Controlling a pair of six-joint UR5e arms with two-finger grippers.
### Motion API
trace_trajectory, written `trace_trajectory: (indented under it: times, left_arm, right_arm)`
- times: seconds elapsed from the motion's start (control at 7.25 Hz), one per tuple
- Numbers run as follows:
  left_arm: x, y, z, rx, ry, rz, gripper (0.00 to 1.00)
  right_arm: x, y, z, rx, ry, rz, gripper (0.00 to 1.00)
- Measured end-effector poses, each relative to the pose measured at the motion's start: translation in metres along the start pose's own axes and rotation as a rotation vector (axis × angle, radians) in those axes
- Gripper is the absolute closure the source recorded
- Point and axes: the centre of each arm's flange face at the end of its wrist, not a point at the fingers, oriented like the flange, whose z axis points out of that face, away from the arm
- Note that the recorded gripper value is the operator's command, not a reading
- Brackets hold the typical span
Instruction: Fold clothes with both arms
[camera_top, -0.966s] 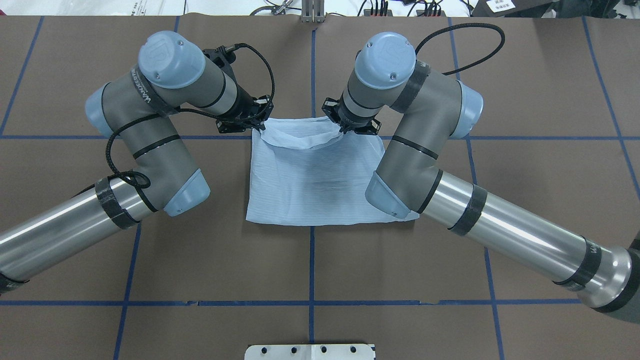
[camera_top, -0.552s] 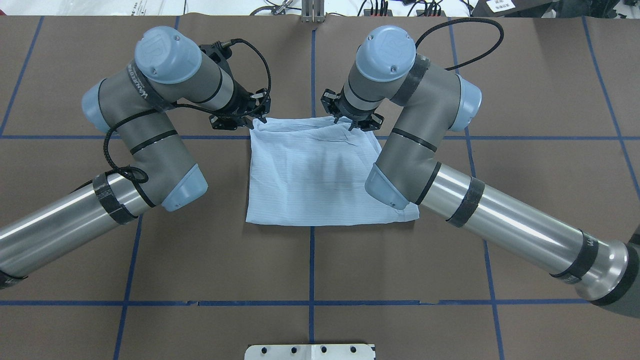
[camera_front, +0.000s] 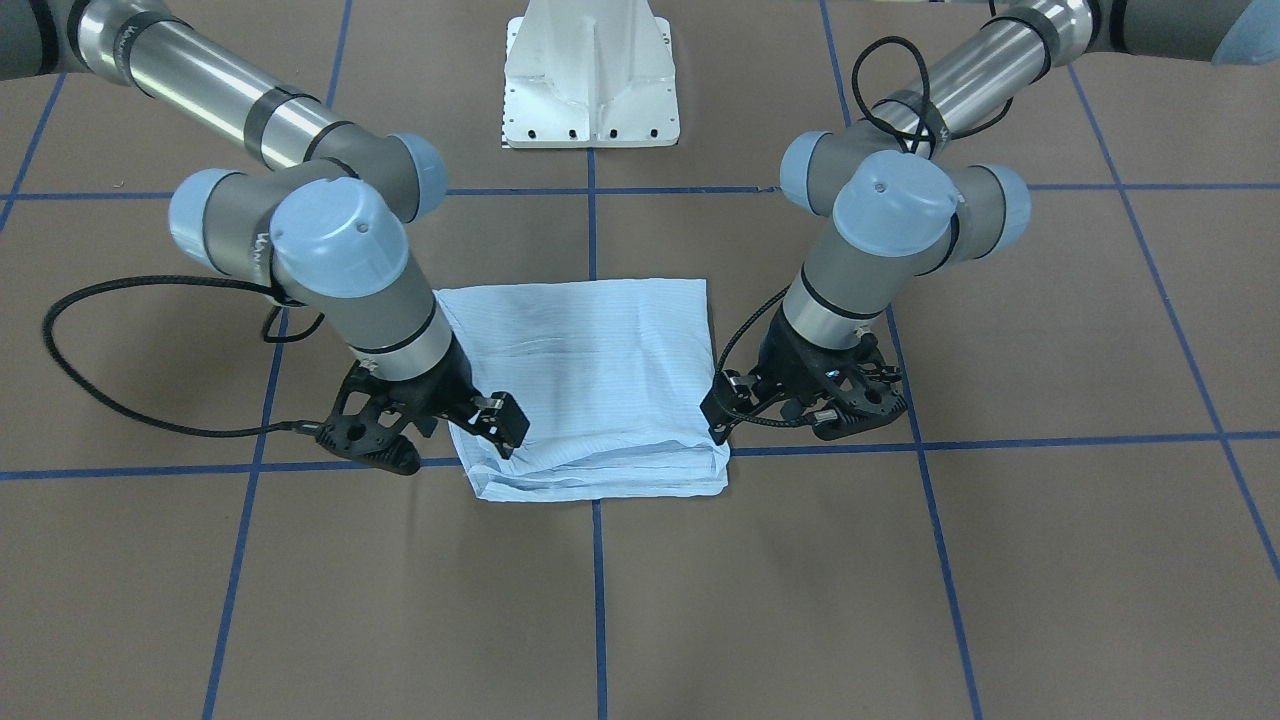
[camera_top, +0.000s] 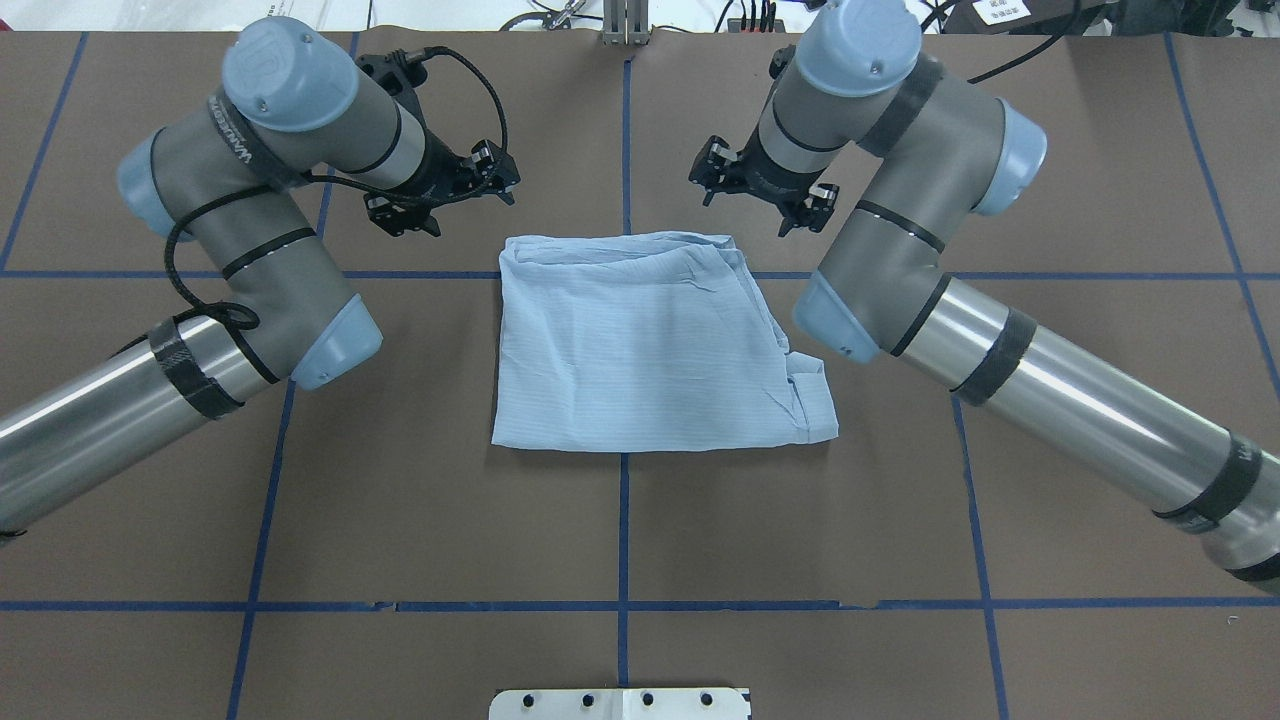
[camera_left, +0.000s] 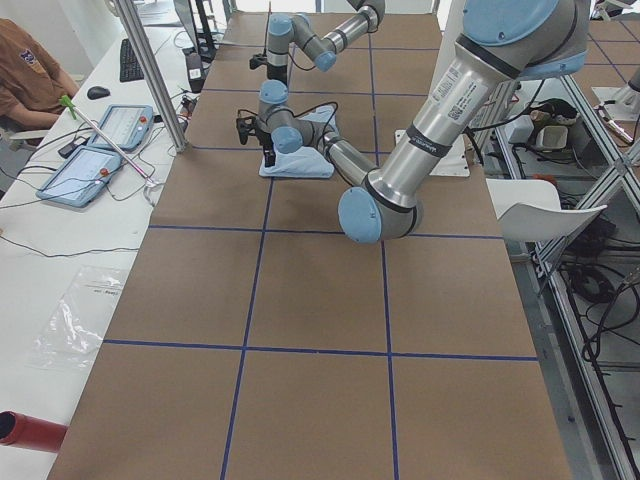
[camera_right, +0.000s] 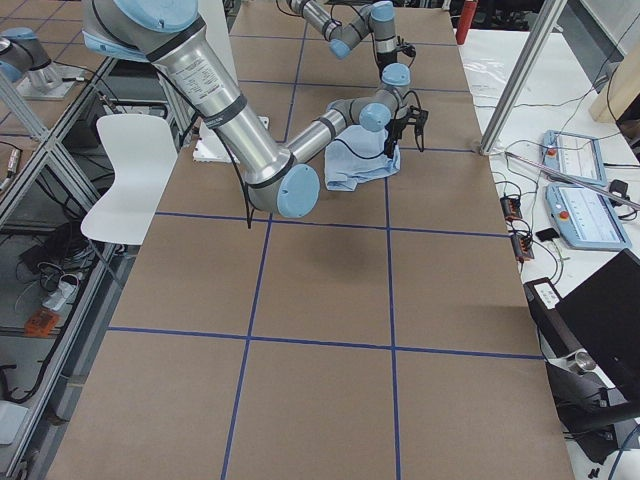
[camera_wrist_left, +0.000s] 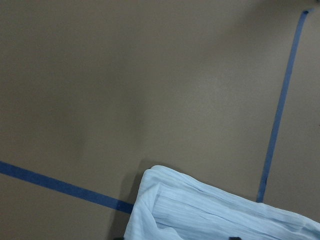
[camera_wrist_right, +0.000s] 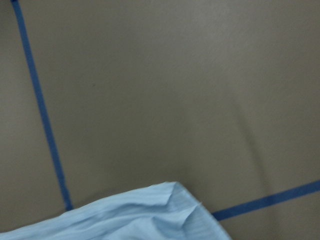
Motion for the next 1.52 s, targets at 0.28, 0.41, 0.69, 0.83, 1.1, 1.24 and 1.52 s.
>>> trace_trajectory:
  times: [0.28,0.41,0.69,0.83,1.1,1.24,1.52]
  left_arm:
    - [-0.067,-0.053,-0.044,0.044,-0.020,0.160,0.01]
    - [-0.112,-0.084,-0.067,0.078,-0.054,0.248,0.01]
    - [-0.217,-0.134,-0.108,0.115,-0.166,0.431,0.00]
    - [-0.268,-0.152,-0.129,0.110,-0.232,0.516,0.00]
    - [-0.364,-0.177,-0.184,0.065,-0.274,0.588,0.00]
    - [-0.403,-0.178,-0.206,0.044,-0.251,0.568,0.00]
    - [-0.448,-0.168,-0.214,0.019,-0.242,0.528,0.00]
  right_arm:
    - [0.086,-0.074,-0.018,0.038,0.098,-0.185,0.00]
    - [0.129,-0.112,-0.037,0.033,0.167,-0.287,0.00]
    - [0.228,-0.174,-0.082,-0.031,0.208,-0.448,0.00]
    - [0.284,-0.193,-0.100,-0.062,0.202,-0.528,0.00]
    - [0.398,-0.209,-0.127,-0.110,0.181,-0.662,0.00]
    - [0.449,-0.206,-0.137,-0.124,0.153,-0.672,0.00]
    - [0.512,-0.192,-0.143,-0.129,0.137,-0.640,0.00]
